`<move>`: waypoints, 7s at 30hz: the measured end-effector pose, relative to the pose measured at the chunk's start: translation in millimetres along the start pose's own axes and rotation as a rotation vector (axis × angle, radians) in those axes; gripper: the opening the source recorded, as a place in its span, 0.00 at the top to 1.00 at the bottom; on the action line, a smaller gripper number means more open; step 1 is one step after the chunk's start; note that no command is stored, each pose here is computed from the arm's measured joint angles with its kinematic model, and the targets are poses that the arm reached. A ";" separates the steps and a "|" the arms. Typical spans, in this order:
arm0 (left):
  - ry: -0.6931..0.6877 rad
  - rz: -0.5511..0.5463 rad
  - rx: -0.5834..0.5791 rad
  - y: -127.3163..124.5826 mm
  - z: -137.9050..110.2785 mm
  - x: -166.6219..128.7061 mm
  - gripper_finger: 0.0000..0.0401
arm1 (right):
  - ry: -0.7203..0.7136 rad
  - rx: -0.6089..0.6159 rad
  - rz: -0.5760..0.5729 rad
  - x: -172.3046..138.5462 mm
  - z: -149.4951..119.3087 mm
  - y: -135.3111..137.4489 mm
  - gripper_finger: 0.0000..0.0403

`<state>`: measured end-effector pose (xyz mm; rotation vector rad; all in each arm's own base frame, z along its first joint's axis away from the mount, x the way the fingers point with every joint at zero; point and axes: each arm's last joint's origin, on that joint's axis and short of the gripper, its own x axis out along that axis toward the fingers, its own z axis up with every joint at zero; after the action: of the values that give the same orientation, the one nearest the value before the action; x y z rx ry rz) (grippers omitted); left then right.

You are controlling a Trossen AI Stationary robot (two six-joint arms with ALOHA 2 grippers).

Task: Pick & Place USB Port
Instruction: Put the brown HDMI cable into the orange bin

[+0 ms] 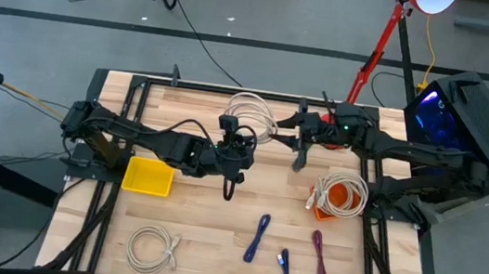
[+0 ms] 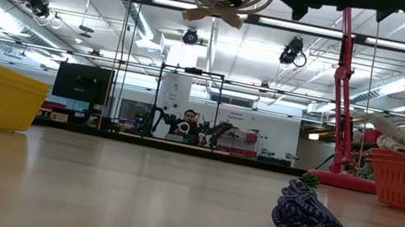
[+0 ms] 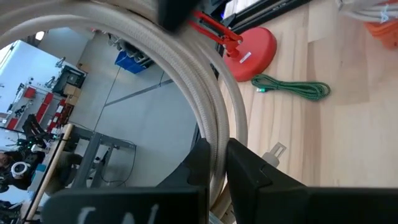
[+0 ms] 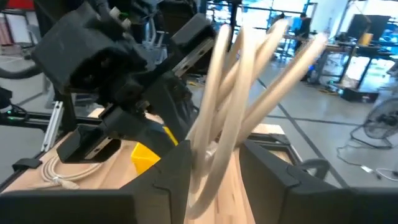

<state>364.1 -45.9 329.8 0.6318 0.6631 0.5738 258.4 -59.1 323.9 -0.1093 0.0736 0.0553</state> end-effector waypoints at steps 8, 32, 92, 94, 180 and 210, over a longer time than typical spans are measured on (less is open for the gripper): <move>-0.005 0.005 0.017 0.4 0.8 0.0 0.92 | -0.040 -0.022 0.028 9.4 -2.3 -1.5 0.76; 0.063 0.061 0.009 -0.1 -6.2 -2.4 0.54 | 0.056 -0.061 -0.143 -19.2 1.4 -17.0 0.98; 0.453 0.155 -0.079 42.7 -64.0 25.5 0.56 | 0.614 0.726 -0.128 -255.9 -2.3 79.6 0.98; 0.453 0.155 -0.080 42.7 -64.0 25.5 0.56 | 0.641 0.725 -0.135 -257.4 -4.4 80.1 0.98; 0.473 0.129 -0.132 48.4 -68.0 32.4 0.56 | 0.807 0.799 0.059 -218.1 -66.9 84.6 0.78; 0.474 0.120 -0.131 48.2 -68.1 32.4 0.56 | 0.702 0.557 -0.261 -213.4 -64.2 72.2 0.53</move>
<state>323.7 31.1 308.5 0.4150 1.0256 0.8848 37.1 -5.4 268.9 0.4253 0.7685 -0.2681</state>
